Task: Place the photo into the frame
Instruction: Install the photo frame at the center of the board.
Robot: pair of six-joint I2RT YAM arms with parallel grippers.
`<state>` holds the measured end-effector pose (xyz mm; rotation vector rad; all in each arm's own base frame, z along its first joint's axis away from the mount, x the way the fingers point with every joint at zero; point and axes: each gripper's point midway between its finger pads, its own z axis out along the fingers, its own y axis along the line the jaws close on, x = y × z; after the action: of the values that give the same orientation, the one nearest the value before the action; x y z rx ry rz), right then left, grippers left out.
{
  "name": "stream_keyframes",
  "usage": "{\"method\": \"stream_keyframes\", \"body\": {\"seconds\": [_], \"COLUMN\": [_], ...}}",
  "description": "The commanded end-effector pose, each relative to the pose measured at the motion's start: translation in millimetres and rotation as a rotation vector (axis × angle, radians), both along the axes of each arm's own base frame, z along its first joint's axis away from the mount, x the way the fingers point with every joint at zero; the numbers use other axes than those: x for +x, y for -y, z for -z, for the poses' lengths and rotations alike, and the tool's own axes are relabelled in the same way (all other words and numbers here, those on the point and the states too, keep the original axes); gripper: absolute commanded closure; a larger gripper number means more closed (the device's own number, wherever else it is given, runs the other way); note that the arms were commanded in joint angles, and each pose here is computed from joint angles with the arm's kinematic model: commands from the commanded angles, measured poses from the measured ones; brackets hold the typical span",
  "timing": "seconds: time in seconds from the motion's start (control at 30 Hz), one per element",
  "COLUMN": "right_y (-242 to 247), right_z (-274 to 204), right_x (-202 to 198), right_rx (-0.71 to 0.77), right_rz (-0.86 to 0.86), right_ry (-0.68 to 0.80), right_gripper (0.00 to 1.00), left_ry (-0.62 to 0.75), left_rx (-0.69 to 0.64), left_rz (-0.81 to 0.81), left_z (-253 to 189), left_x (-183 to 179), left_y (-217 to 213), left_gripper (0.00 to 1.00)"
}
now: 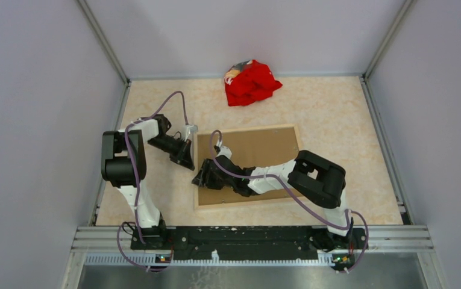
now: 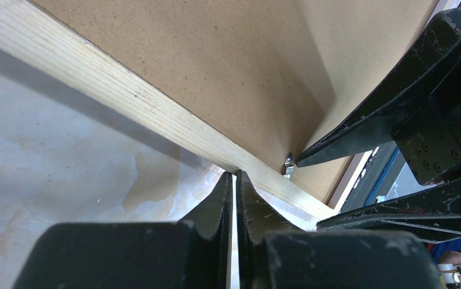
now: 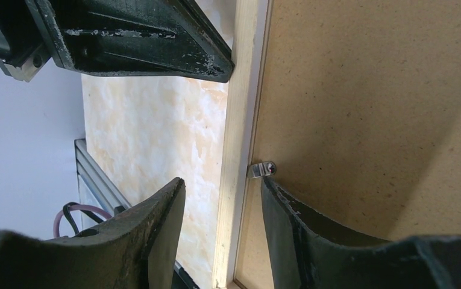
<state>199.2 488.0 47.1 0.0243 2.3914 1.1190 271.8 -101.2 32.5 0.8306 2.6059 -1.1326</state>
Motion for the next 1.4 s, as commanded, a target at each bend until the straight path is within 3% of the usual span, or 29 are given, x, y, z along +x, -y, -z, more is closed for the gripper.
{"method": "stream_keyframes", "body": {"seconds": [0.0,0.63,0.9,1.1,1.2,1.3,1.37], "right_y": [21,-2,9,74,129,209,277], "right_z": [21,29,-1,-78,-104,-111,-105], "right_x": [-7,-3,10,48,81,123,149], "right_rx": [-0.093,-0.049,0.013,0.057,-0.041,-0.208,-0.307], "right_rz": [0.016,-0.015,-0.022,0.034,0.129,0.282,0.413], "right_ry": [-0.018,-0.060,-0.013,0.089,0.146,0.165,0.149], "right_gripper": [0.50,0.49,0.49,0.43,0.36,0.24,0.10], "left_ry": [0.048,0.047,0.051,0.085,0.105,0.142,0.152], "left_rx": [0.025,0.019,0.022,0.044,0.056,0.117,0.167], "left_rz": [0.052,0.054,0.059,0.074,0.099,0.142,0.173], "left_z": [7,4,2,-13,-20,-14,-8], "left_x": [0,-1,-2,6,6,-1,-8], "left_y": [1,1,0,-7,-12,-22,-30], "left_gripper": [0.93,0.93,0.93,0.91,0.89,0.87,0.87]}}
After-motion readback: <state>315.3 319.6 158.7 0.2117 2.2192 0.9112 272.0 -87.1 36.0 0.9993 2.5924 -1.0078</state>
